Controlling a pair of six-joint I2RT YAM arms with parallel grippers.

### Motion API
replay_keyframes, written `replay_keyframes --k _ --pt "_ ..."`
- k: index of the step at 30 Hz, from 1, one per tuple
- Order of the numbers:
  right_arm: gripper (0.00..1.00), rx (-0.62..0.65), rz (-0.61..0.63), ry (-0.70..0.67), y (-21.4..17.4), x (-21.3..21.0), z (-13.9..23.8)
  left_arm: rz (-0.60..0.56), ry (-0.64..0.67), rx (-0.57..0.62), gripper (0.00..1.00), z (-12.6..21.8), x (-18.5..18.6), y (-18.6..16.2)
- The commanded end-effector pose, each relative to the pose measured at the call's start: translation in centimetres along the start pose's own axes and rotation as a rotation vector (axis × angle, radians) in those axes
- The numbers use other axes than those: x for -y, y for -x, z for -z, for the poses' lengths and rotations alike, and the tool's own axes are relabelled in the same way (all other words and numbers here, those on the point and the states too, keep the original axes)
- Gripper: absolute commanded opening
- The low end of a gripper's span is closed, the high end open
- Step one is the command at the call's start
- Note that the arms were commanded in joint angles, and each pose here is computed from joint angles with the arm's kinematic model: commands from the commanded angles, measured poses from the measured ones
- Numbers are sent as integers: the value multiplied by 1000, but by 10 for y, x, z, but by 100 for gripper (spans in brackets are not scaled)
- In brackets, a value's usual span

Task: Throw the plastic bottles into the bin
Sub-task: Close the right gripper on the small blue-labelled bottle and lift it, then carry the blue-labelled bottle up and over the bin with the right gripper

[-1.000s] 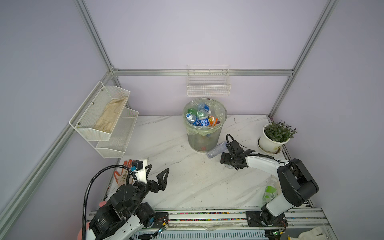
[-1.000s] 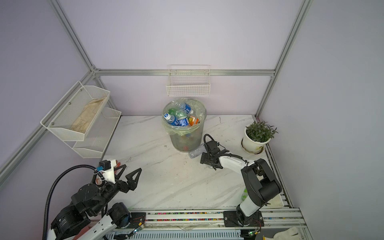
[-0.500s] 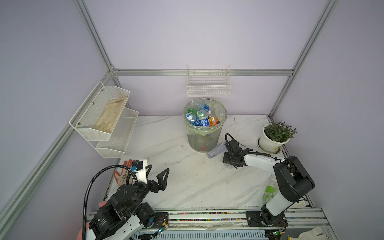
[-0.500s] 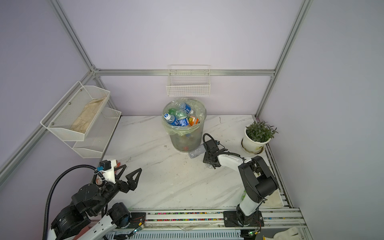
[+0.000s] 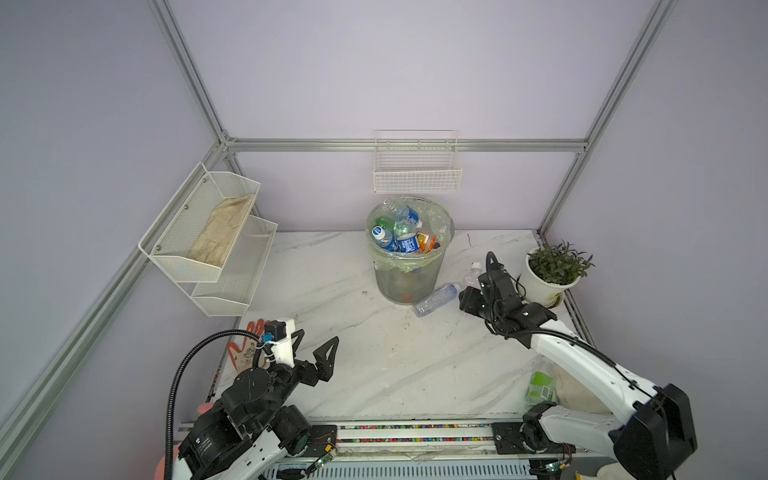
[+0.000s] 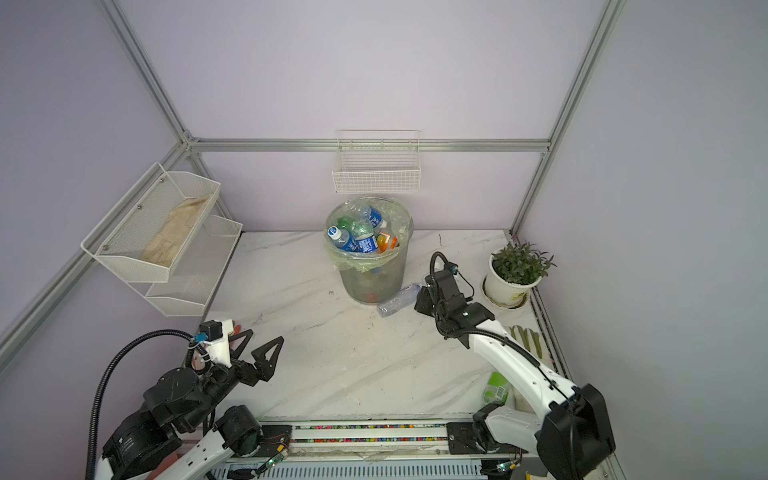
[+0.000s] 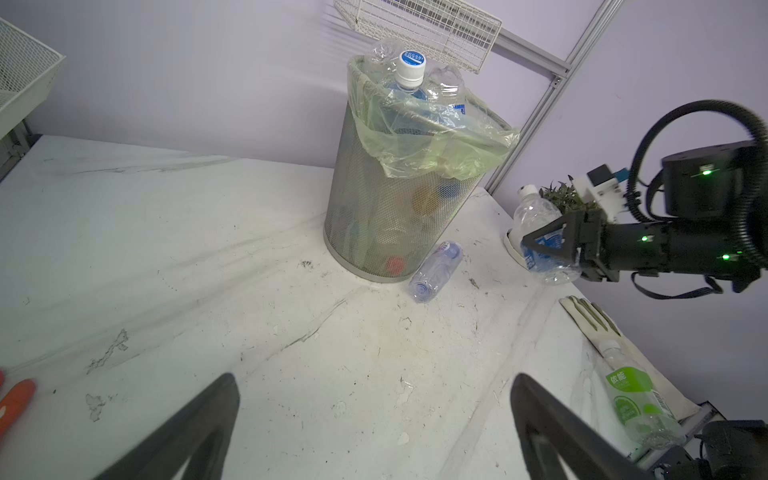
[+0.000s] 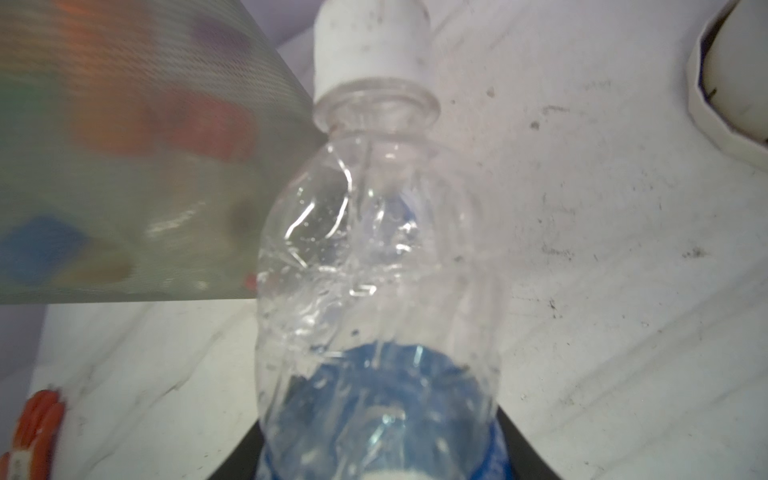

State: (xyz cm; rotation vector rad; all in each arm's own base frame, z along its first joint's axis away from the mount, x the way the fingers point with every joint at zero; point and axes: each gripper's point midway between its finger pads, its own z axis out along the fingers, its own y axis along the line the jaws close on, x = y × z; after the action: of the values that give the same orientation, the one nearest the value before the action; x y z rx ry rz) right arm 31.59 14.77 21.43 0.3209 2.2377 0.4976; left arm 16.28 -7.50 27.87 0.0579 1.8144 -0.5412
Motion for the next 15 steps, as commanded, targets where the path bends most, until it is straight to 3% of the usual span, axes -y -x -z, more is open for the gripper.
replay_keyframes --k 1,9,15 --pt "25 146 -2 192 48 -42 59 11 1 -2 100 -6 -1 -6" --pt "26 255 23 359 107 -94 133 12 -1 1 100 -5 -1 -6" --pt "26 254 70 364 135 -125 124 13 -2 2 100 -5 0 -6"
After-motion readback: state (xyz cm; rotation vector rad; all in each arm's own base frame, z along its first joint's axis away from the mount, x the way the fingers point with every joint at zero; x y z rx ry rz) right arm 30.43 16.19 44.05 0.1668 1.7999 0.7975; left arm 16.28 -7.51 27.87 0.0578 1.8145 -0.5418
